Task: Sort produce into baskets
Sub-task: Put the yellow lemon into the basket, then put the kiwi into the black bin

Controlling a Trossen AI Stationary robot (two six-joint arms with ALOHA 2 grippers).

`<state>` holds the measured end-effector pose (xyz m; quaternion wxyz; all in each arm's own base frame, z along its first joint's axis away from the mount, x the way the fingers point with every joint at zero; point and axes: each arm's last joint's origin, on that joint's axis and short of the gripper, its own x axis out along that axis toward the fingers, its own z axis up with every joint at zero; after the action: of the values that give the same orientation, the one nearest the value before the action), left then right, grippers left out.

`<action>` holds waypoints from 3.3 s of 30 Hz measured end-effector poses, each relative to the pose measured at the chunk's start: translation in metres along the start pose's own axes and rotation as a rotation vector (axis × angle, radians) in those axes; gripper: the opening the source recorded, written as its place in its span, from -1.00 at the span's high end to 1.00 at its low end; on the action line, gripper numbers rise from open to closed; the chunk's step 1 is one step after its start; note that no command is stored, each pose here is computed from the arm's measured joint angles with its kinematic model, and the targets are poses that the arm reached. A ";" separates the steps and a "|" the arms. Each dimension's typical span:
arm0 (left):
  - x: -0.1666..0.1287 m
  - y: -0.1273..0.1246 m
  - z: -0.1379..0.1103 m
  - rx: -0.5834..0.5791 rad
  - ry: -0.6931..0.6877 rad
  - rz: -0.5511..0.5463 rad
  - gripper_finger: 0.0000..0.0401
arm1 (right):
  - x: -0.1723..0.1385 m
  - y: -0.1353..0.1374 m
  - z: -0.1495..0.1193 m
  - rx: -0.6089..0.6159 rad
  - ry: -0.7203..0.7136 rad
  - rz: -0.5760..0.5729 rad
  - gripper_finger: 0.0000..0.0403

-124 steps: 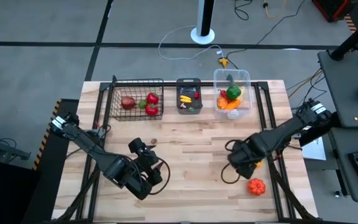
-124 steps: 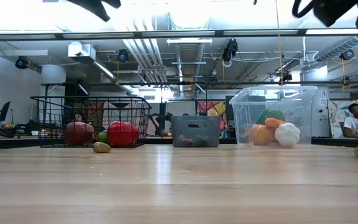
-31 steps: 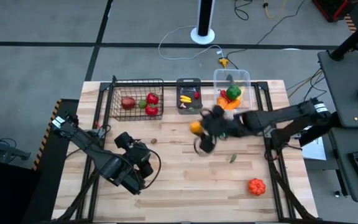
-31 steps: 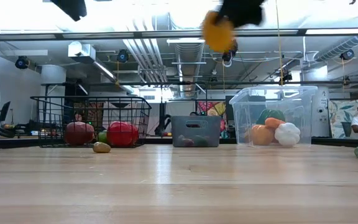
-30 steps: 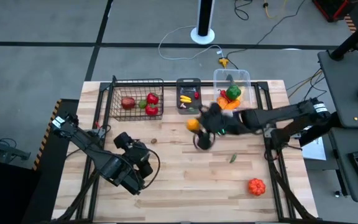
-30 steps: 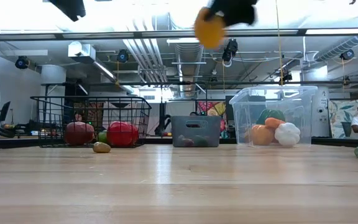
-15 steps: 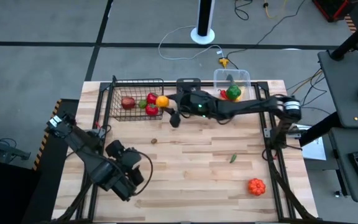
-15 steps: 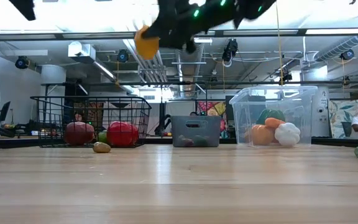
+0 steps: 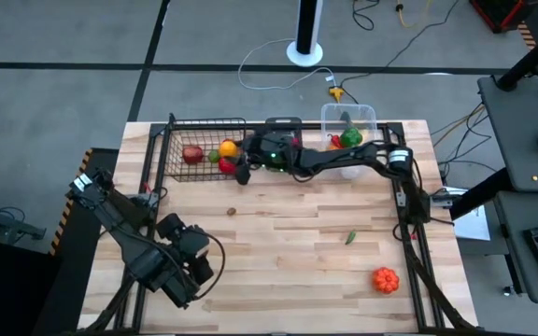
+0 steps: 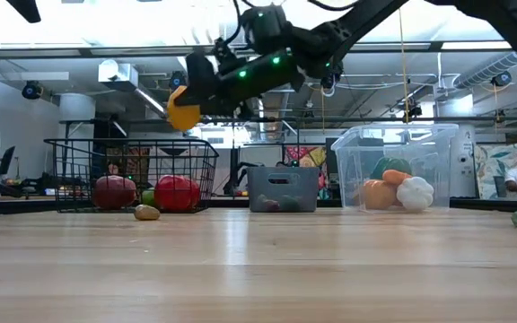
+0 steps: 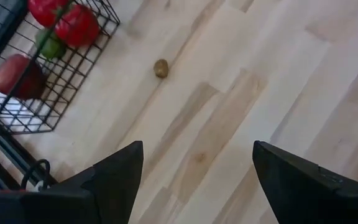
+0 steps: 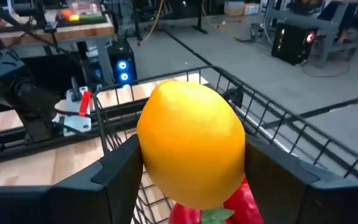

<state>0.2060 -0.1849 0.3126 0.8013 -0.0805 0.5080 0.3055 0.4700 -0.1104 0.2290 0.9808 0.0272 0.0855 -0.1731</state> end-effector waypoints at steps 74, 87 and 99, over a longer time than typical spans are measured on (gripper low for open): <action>0.093 -0.072 0.049 0.291 -0.281 -0.010 -0.41 | -0.244 0.092 0.018 -0.009 0.085 0.193 -0.45; 0.133 -0.058 0.028 0.353 -0.189 -0.056 -0.37 | -0.254 0.104 0.021 -0.031 0.080 0.249 -0.44; 0.158 -0.003 0.020 0.295 -0.184 -0.124 -0.36 | -0.255 0.103 0.016 -0.019 0.133 0.239 -0.46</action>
<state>0.2699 -0.1137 0.1850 0.8648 0.0351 0.4661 0.1836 0.2720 0.0704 0.2922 0.9868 0.0394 0.1483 -0.0521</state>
